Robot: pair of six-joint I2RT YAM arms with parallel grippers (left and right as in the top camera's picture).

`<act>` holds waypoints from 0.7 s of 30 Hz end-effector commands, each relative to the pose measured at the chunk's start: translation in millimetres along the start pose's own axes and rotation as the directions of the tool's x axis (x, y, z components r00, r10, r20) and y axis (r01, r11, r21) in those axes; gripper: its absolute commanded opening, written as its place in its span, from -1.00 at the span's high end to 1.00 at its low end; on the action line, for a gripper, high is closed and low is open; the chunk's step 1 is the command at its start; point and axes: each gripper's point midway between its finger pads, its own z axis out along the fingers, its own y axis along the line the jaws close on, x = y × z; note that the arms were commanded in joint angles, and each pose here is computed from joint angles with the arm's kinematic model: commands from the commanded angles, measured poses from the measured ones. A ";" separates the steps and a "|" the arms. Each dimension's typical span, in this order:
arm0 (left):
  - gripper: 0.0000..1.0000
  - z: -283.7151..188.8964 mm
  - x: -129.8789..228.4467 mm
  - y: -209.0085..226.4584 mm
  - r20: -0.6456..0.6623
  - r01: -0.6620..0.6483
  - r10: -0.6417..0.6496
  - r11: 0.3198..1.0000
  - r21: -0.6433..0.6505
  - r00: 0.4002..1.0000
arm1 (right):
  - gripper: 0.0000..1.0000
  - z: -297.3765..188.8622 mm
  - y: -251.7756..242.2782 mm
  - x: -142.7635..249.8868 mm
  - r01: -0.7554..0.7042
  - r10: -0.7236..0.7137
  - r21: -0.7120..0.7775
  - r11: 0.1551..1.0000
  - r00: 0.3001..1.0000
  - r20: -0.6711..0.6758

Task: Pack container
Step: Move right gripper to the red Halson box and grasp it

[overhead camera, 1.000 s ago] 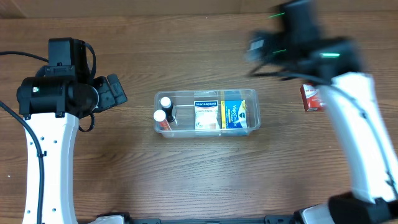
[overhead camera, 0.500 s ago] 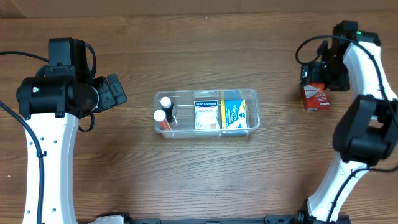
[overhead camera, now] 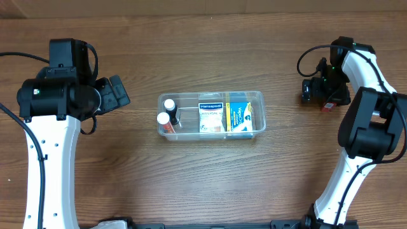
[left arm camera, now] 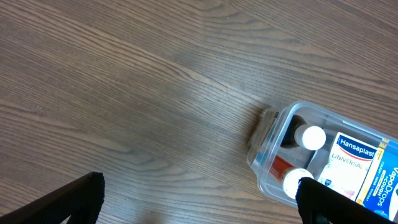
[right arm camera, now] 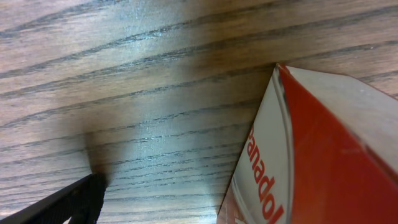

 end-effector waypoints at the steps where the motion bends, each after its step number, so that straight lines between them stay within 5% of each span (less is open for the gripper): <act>1: -1.00 1.1 -0.3 1.2 -0.001 -0.018 0.018 1.000 -0.004 1.000 | -1.00 12.9 7.7 5.3 0.002 -0.003 -0.042 0.999 0.999 -0.032; 7: -1.00 1.1 -0.7 1.8 0.001 -0.019 0.019 1.000 -0.008 1.000 | -1.00 4.7 -3.8 3.5 -0.023 0.024 0.025 0.999 1.000 -0.018; 11: -1.00 1.1 -1.8 1.8 0.006 -0.018 0.018 1.000 -0.009 1.000 | -1.00 -59.6 -7.3 -15.6 -0.041 0.034 0.040 0.998 0.987 0.155; 21: -1.00 1.1 -1.5 1.9 0.004 -0.018 0.018 1.000 -0.009 1.000 | -1.00 -134.5 41.3 -6.7 0.150 -0.089 -0.168 0.974 0.942 0.324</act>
